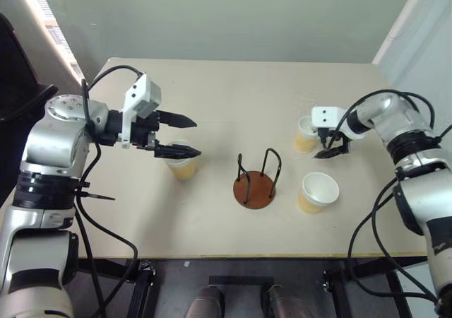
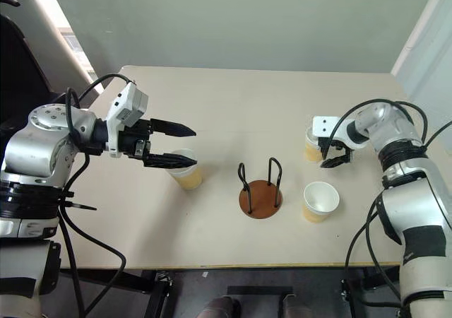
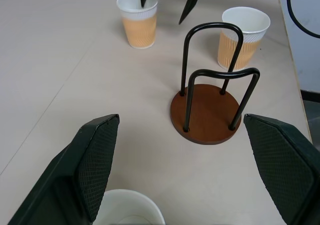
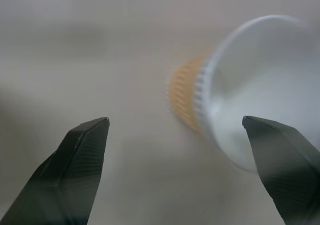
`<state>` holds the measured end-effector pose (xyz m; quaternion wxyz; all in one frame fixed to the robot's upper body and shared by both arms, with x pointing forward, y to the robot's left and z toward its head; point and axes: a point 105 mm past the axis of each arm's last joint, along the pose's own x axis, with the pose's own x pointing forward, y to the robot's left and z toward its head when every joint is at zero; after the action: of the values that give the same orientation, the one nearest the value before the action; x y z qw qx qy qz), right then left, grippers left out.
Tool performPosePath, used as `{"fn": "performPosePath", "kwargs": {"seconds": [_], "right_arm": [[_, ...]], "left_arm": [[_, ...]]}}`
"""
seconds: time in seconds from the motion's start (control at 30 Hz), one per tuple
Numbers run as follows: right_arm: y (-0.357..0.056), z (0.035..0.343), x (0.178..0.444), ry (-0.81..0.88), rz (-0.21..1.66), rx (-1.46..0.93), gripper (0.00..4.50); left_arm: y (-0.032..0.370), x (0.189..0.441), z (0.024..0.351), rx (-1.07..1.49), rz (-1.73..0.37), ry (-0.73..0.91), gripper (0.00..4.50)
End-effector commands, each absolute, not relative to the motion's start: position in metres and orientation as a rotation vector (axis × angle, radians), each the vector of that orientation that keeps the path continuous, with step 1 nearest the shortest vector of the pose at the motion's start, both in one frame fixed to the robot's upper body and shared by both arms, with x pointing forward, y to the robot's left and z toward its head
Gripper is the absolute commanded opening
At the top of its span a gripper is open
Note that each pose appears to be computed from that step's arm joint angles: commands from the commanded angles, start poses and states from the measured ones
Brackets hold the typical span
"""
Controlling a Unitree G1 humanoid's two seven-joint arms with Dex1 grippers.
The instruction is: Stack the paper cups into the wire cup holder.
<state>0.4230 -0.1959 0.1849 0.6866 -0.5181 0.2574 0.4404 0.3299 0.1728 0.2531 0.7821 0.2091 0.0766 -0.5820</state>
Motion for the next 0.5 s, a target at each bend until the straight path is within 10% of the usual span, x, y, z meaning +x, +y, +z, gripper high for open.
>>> {"fn": "performPosePath", "kwargs": {"seconds": [0.03,0.3,0.5], "right_arm": [[-0.189,0.205,0.429,0.51,0.96,-1.216,3.16],[-0.178,0.216,0.424,0.483,1.032,-1.17,0.2],[-0.166,0.25,0.412,0.373,1.121,-1.12,0.02]], "left_arm": [[0.179,0.326,0.264,0.485,-1.237,0.125,4.32],[0.182,0.325,0.262,0.502,-1.245,0.143,4.32],[0.182,0.323,0.26,0.516,-1.265,0.155,4.32]]}}
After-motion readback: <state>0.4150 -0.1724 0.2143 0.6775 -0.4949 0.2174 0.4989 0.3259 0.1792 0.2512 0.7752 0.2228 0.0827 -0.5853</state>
